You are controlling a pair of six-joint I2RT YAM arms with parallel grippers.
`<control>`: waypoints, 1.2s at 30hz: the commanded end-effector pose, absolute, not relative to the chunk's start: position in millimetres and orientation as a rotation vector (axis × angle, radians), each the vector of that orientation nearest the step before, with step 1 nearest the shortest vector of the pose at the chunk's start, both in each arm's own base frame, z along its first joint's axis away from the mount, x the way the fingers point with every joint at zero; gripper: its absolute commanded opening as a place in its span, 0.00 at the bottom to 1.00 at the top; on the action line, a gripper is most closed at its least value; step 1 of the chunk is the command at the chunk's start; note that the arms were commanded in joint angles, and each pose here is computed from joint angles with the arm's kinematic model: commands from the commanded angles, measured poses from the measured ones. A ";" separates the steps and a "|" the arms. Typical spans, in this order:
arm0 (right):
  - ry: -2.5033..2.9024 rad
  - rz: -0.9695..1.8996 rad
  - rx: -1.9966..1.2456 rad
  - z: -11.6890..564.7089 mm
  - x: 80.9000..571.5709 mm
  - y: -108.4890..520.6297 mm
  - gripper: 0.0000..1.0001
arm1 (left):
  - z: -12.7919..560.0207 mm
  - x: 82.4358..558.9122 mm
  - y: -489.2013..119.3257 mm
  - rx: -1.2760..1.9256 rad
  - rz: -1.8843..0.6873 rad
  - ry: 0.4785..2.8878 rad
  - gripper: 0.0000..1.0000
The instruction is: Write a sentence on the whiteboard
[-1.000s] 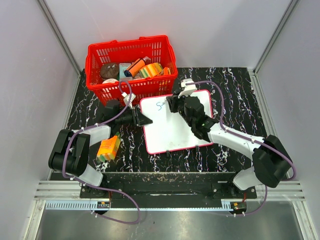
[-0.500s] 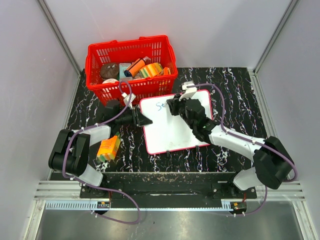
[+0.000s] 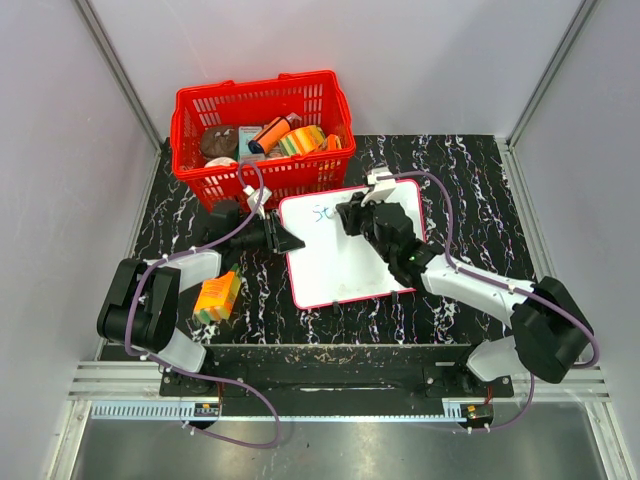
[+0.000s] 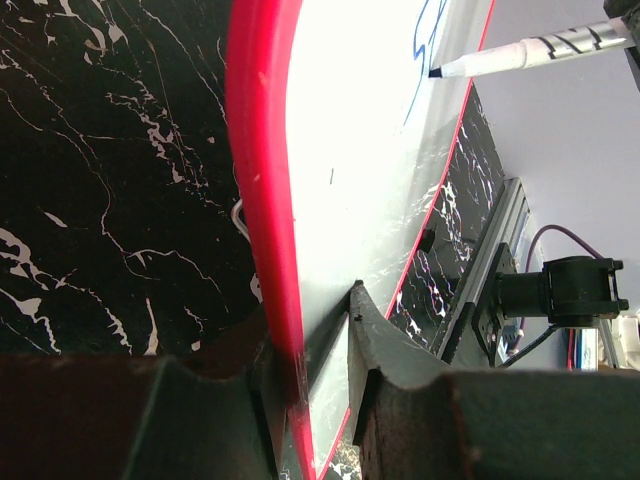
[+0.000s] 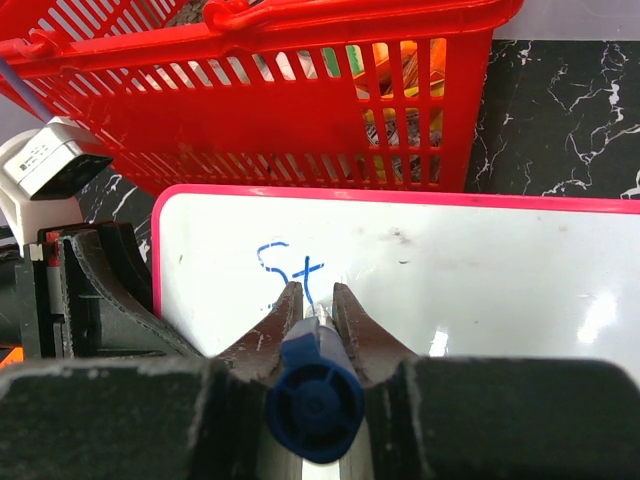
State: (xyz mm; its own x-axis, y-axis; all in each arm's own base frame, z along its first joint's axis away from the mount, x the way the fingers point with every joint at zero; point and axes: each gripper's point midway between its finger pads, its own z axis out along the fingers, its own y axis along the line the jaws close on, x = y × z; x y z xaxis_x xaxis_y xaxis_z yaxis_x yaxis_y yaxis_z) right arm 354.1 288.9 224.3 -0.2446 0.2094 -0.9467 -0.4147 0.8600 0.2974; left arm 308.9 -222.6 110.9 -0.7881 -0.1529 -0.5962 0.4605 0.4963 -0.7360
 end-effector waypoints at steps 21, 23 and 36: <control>1.599 0.609 -0.120 284.5 350.4 276.4 0.00 | 70.5 315.0 -211.8 0.296 -1.079 2.215 0.00; 1.610 0.596 -0.123 281.0 354.1 277.1 0.00 | 70.6 314.7 -211.4 0.295 -1.080 2.214 0.00; 1.641 0.591 -0.132 266.9 363.2 283.1 0.00 | 70.3 315.0 -212.0 0.298 -1.080 2.215 0.00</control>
